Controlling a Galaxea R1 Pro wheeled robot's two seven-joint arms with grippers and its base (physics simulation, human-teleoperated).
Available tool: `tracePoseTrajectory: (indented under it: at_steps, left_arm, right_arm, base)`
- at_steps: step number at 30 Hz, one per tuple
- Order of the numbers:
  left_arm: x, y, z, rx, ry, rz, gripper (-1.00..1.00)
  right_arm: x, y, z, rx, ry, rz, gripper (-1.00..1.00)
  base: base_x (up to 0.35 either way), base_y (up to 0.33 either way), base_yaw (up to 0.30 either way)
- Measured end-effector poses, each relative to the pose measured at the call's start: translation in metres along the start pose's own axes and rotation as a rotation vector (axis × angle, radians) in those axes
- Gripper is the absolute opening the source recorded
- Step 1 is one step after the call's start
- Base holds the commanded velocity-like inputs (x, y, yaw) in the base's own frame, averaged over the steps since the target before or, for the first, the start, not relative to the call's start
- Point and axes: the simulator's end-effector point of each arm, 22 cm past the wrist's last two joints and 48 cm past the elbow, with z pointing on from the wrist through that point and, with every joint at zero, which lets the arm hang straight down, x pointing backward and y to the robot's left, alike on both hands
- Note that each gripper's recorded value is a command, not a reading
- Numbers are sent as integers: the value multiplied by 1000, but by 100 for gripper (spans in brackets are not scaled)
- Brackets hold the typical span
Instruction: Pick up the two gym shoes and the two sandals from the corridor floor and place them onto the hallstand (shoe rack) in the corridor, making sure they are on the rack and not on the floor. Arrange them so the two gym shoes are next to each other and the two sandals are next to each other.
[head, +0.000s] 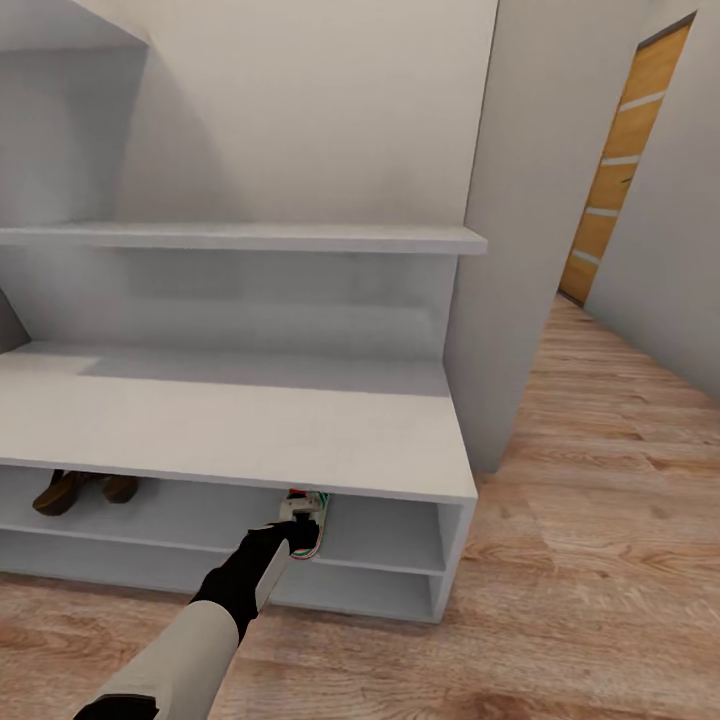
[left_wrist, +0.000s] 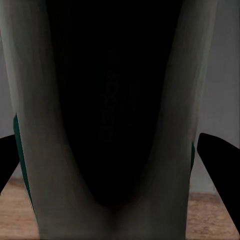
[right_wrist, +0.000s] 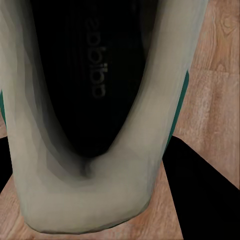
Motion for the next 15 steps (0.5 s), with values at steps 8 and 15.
tracePoseTrajectory:
  at_steps: [8,15]
  left_arm:
    - [0,0,0,0,-1,1,-100]
    - [0,0,0,0,-1,0,-100]
  right_arm:
    - [0,0,0,0,0,0,-100]
    - [0,0,0,0,0,0,-100]
  base:
    - [188,0,0]
    - [18,0,0]
